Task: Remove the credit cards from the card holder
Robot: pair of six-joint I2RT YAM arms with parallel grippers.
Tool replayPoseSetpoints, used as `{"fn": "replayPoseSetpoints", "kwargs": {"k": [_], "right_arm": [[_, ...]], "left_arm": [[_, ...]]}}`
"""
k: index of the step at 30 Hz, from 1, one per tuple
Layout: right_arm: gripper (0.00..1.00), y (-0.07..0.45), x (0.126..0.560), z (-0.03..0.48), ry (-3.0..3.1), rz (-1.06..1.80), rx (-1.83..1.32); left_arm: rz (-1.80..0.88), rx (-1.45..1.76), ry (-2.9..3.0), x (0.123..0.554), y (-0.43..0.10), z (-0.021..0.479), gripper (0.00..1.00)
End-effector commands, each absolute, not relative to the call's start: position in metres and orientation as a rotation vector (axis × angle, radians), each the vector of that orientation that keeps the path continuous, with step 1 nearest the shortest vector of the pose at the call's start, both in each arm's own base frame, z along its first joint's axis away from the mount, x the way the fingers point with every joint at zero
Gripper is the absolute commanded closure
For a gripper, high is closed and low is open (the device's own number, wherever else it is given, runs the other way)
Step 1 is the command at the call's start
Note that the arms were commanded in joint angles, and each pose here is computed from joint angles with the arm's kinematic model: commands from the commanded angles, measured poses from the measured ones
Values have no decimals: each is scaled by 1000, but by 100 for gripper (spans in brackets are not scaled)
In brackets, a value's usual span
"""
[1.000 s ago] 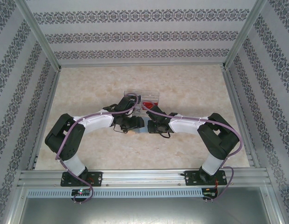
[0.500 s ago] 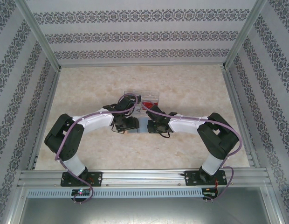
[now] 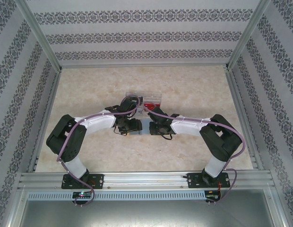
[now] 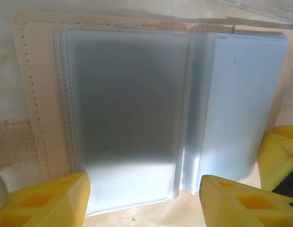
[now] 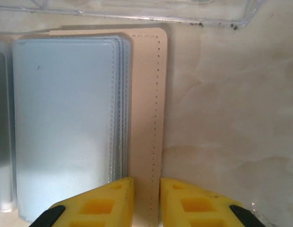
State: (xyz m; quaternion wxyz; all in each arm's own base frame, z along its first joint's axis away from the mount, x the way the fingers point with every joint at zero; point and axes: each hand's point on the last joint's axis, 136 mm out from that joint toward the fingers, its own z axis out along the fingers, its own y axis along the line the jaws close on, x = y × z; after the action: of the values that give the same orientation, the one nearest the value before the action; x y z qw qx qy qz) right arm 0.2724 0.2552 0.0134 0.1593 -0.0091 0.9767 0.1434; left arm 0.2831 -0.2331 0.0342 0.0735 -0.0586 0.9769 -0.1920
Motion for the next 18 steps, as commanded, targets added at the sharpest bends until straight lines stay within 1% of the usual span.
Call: {"fn": "replayPoseSetpoints", "kwargs": {"k": [1, 8, 18], "right_arm": [[76, 268, 257, -6, 2857, 450, -54], [77, 268, 256, -9, 2864, 449, -50], [76, 268, 255, -11, 2868, 446, -50]], "left_arm": [[-570, -169, 2944, 285, -234, 30, 37], [-511, -172, 2917, 288, -226, 39, 37], [-475, -195, 2919, 287, -220, 36, 37]]}}
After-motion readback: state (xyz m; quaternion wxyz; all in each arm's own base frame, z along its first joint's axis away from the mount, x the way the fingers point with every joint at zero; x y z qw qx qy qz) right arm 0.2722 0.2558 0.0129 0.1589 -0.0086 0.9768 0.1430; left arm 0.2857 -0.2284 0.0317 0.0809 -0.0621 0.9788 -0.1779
